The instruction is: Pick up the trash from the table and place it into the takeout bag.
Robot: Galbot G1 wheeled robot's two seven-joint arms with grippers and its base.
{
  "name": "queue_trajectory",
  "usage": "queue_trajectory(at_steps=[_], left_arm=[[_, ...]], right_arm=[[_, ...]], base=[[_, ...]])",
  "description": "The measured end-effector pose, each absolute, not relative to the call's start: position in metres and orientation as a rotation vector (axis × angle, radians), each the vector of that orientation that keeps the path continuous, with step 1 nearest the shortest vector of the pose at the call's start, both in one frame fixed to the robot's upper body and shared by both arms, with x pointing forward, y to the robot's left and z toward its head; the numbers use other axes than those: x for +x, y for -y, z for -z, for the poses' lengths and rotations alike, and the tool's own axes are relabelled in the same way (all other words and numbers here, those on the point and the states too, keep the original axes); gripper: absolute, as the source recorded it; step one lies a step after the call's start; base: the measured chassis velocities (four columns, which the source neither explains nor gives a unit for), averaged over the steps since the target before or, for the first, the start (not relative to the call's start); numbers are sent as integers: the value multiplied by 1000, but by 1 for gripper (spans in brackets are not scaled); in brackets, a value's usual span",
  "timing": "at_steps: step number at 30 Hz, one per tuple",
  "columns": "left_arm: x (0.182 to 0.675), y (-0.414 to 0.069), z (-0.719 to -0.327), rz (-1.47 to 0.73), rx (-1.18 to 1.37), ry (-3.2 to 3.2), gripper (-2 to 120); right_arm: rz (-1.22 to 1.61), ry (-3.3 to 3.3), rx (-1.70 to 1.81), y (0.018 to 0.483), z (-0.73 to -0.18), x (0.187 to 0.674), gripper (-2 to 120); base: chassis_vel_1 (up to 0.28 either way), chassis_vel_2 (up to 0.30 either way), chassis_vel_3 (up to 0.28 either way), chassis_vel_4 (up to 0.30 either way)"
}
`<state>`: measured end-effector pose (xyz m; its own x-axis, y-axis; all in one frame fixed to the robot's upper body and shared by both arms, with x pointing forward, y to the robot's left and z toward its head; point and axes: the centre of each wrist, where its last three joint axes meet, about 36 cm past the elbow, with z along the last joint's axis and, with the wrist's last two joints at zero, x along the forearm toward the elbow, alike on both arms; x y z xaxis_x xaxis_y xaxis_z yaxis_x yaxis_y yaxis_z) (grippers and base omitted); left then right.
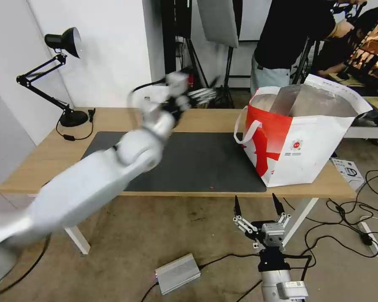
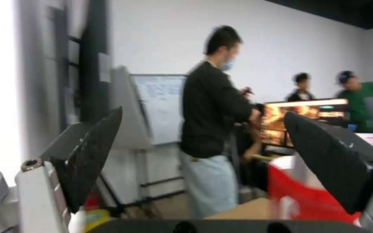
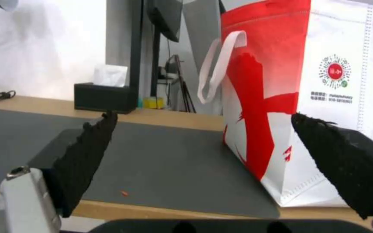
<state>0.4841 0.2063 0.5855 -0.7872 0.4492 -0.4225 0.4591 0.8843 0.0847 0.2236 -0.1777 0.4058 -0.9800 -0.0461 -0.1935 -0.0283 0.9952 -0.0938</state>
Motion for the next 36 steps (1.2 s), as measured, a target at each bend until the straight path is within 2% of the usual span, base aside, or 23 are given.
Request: queue_trajectory(at_steps=[2,6,15,22,36], left_arm=[[453,-240,-564,26,555,-2631,100],[431,-253,-543,19,498,-2642,100],[343,-276,-496,-17,245,-2611,100],[287,-272,-453,-84,80,-2587,100],[234,-236,-390,-66,-46,-2685,100]], right_arm=[[134,-2941,-55,178,-406,224,100],[134,-2941,-56,178,-406,224,100],[134,-2941,-55,178,-406,224,100],[134,-2941,-55,178,-406,224,100],[134,-2941,-55,178,-406,224,100]], base=[[0,0,0,0],[0,0,0,0],[0,0,0,0],[0,0,0,0],[0,0,0,0]])
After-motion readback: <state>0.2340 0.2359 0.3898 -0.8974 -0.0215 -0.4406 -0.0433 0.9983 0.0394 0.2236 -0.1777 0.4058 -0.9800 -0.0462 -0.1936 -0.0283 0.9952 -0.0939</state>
